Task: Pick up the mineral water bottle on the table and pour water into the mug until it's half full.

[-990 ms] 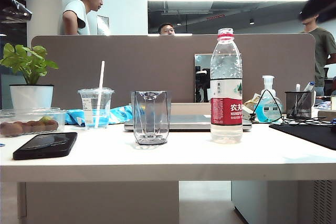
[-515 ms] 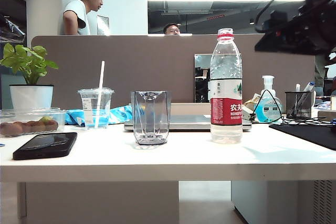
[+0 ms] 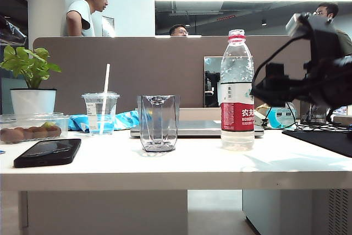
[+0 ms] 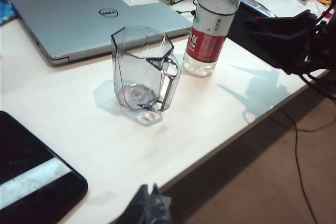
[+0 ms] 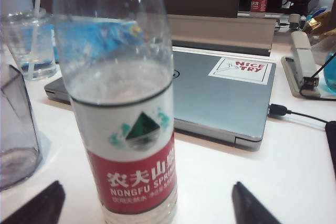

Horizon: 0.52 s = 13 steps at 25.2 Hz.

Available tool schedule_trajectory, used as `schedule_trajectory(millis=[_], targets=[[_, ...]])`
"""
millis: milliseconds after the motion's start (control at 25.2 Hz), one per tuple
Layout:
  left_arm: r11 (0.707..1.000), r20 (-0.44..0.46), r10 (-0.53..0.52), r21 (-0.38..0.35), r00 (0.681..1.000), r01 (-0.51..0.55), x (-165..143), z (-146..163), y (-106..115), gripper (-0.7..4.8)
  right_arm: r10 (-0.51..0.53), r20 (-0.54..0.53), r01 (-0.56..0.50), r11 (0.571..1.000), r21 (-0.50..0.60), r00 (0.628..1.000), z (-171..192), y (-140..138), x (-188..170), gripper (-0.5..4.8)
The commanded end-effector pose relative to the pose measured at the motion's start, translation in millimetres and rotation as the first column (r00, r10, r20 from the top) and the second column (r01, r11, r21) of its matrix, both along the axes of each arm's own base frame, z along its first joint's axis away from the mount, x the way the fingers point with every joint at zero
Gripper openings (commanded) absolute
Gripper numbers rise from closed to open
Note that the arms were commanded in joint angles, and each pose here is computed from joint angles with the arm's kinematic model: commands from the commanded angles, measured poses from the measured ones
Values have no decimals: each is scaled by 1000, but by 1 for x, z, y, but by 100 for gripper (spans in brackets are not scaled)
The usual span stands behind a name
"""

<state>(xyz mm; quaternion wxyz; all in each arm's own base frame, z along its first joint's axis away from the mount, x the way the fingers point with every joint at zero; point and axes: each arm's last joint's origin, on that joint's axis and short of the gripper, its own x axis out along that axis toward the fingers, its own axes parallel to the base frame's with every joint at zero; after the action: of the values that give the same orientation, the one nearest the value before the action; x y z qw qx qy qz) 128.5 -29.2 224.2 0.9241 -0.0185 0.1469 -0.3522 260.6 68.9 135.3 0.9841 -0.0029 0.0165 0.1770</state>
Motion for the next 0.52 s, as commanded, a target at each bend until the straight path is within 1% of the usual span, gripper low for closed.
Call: schedule_trajectory(millis=[40, 277, 515], targets=[[1000, 5, -4, -1, 1000, 4, 0, 2, 0, -4, 39, 31, -40, 999, 12, 999, -5, 6, 9, 473], [1000, -18, -6, 1, 1000, 6, -1, 0, 0, -4, 82, 30, -83, 996, 12, 996, -11, 15, 30, 473], [1000, -24, -5, 2, 1000, 5, -1, -1, 0, -4, 91, 50, -92, 996, 15, 995, -14, 21, 51, 473]])
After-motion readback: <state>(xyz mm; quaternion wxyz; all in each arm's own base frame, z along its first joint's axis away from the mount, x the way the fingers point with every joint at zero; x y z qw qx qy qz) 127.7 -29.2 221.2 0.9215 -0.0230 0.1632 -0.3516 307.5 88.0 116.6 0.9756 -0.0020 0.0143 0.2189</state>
